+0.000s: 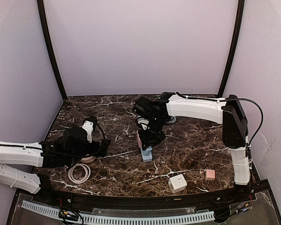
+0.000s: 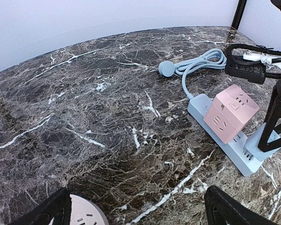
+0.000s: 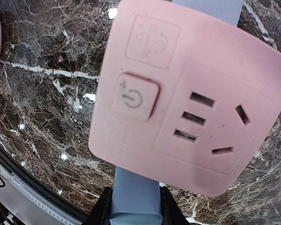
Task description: Insert the plug
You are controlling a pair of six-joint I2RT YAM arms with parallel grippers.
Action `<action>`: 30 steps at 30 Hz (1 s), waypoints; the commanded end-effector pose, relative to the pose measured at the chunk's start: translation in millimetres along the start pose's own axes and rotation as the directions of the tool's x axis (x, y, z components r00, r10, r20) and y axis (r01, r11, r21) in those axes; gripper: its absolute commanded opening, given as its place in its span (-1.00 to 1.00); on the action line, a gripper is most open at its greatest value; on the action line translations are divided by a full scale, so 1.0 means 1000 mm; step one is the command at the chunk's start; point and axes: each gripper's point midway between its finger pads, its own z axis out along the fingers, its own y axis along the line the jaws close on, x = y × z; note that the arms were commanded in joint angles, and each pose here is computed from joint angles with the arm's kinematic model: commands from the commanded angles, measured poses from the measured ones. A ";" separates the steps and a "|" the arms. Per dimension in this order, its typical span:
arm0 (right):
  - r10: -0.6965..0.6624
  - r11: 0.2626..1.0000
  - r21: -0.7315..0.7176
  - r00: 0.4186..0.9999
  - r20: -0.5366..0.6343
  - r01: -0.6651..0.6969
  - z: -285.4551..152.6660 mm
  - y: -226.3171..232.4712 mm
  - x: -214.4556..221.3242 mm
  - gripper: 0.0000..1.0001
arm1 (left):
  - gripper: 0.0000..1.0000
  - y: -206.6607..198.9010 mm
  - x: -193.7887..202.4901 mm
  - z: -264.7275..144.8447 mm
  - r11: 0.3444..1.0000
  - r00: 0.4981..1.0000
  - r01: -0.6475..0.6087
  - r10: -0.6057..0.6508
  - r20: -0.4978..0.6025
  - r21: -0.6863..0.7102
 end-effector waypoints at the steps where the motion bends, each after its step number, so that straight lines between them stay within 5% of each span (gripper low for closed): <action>1: -0.006 1.000 0.009 1.000 0.005 0.006 0.004 0.000 0.001 -1.00 | 0.97 0.004 0.004 -0.001 1.000 1.000 -0.005 0.005 -0.007 -0.008; 20: 0.006 1.000 0.026 1.000 0.015 -0.007 0.008 -0.006 0.002 -1.00 | 0.99 0.007 0.004 0.000 1.000 1.000 -0.010 0.010 -0.005 -0.021; 30: 0.019 0.985 0.174 1.000 0.014 -0.021 0.009 -0.037 0.010 -1.00 | 0.99 0.007 0.005 0.000 1.000 1.000 -0.011 0.011 -0.004 -0.025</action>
